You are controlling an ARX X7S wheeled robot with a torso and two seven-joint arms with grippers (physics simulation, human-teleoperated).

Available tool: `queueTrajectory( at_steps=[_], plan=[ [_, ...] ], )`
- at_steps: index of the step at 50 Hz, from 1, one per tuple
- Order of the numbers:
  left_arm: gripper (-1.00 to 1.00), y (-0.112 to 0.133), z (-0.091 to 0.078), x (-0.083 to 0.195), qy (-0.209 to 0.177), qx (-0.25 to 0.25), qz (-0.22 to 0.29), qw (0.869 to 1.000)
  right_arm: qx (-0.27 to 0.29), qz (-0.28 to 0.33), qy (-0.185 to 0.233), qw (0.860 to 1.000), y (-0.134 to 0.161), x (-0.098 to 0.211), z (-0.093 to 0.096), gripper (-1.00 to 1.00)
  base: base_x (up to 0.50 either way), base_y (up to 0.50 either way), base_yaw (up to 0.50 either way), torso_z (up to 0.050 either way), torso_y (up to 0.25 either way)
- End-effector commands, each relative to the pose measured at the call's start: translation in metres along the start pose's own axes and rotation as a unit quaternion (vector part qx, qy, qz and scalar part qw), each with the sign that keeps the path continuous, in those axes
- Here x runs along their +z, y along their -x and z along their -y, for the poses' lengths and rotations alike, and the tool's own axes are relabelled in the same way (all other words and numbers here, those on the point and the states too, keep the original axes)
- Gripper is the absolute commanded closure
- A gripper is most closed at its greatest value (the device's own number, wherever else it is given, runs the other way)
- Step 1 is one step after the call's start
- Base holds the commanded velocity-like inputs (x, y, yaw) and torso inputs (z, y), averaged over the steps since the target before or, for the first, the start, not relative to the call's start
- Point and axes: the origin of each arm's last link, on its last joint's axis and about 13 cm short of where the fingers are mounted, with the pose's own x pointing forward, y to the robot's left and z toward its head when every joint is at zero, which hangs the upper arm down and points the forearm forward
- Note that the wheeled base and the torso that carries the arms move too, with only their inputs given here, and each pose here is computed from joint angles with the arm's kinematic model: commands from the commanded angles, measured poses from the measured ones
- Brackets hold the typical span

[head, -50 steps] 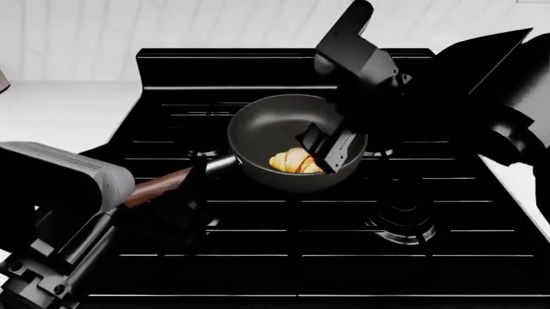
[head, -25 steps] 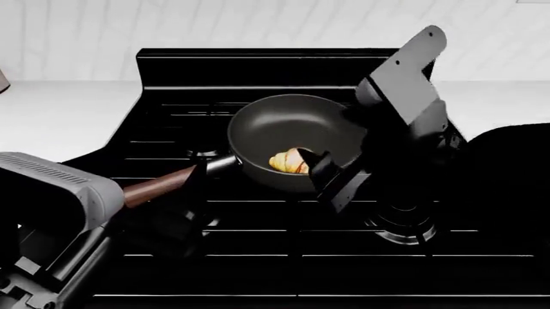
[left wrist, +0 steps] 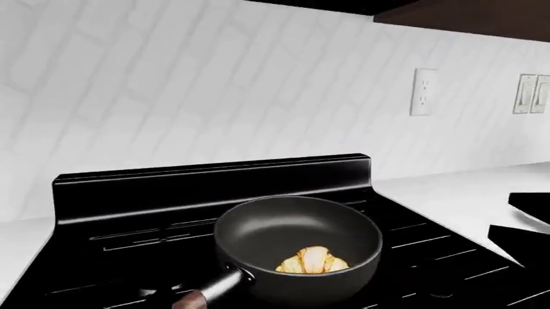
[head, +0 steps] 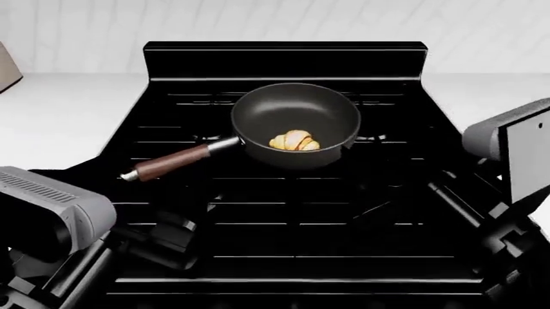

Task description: Pick the croissant and place it on the pan. Then turn on the stove to warm the croissant.

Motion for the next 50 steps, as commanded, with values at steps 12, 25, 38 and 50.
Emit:
queueTrajectory(
  at_steps=[12, 25, 38, 50],
  plan=[
    [-1.0, 0.001, 0.003, -0.002, 0.002, -0.005, 0.006, 1.0, -0.02, 0.017, -0.029, 0.999, 0.018, -0.006, -0.008, -1.0, -0.5, 0.0, 0.0, 0.0, 0.0],
    [-1.0, -0.002, 0.001, -0.005, 0.007, -0.004, 0.004, 1.0, -0.016, 0.016, -0.029, 0.999, 0.016, -0.007, -0.008, -1.0, -0.41, 0.0, 0.0, 0.0, 0.0],
    [-1.0, -0.005, 0.001, -0.006, 0.009, 0.013, 0.029, 0.999, -0.023, 0.016, -0.035, 0.999, 0.018, -0.01, -0.009, -1.0, -0.02, 0.0, 0.0, 0.0, 0.0],
    [-1.0, -0.002, -0.004, -0.013, 0.011, 0.05, 0.067, 0.996, -0.042, 0.027, -0.023, 0.998, 0.04, -0.02, -0.023, -1.0, 0.0, 0.0, 0.0, 0.0, 0.0]
  ],
)
